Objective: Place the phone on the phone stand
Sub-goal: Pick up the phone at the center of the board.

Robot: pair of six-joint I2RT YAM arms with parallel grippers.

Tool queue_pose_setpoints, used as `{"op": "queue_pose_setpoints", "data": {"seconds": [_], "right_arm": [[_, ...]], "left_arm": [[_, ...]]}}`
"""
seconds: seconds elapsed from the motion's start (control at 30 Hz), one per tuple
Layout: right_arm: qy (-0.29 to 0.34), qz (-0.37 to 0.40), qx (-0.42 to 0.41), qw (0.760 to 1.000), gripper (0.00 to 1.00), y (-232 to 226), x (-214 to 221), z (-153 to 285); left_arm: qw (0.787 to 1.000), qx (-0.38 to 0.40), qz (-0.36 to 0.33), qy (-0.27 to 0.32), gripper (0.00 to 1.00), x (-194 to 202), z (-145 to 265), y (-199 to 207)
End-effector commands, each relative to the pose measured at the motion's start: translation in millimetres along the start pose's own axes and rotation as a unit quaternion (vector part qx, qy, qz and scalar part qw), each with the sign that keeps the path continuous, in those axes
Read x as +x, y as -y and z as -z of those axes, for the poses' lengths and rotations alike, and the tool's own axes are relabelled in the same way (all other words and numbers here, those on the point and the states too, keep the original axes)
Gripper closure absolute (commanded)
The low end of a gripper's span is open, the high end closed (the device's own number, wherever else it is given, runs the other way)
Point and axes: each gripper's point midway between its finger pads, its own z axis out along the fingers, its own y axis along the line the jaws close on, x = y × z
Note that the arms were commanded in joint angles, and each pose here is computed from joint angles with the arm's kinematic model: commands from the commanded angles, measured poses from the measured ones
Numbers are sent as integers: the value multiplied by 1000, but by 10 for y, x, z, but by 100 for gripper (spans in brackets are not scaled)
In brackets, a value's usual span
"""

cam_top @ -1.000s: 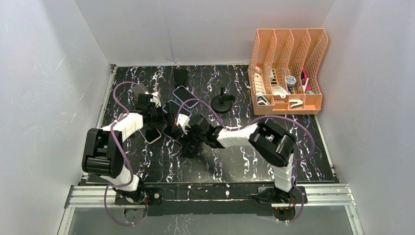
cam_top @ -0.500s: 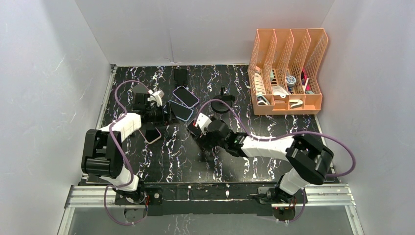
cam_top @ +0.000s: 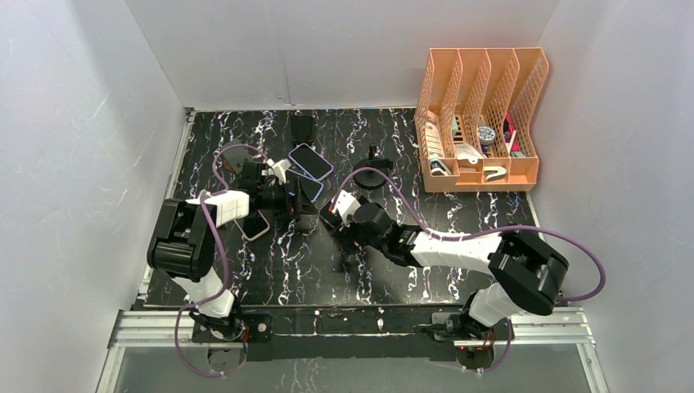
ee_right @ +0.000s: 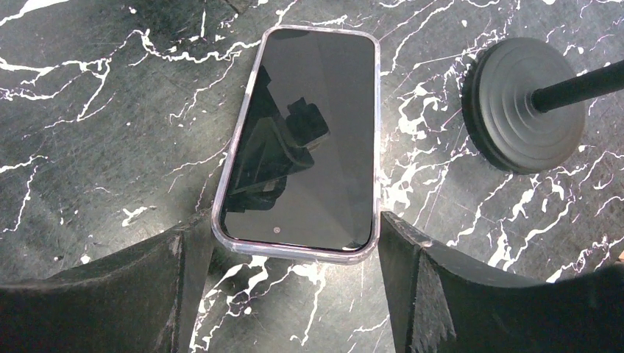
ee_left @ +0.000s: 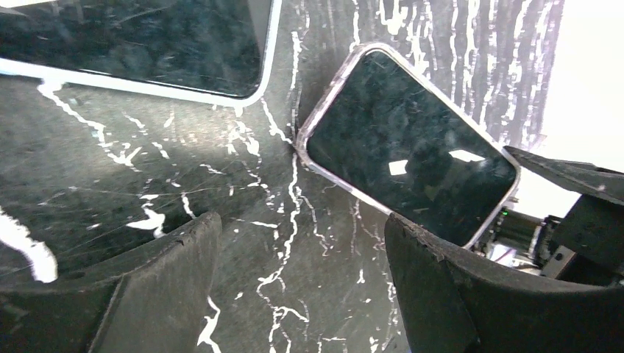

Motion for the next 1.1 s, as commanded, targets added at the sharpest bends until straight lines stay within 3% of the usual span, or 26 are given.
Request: {"op": "queue_pose_setpoints", "data": {"seconds": [0.0,0.17,0.3,0.57,1.07], "right_arm": [[53,-10,6,999,44,54,-296,84],[52,-11,3,999,44,40,-303,82],[57,-12,3,998,44,48,-348,95],[57,-16,-1,998,43,28,-345,85],[54,-23,-19,998,43,-52,-338,94]], "left_arm": [[998,35,51,-9,20,138,-100,82],[993,81,87,11,21,172,-180,271],[992,74,106,4,21,363,-265,297],[973,99,207,39,21,577,-273,347],[948,125,273,101,26,449,-461,264]]}}
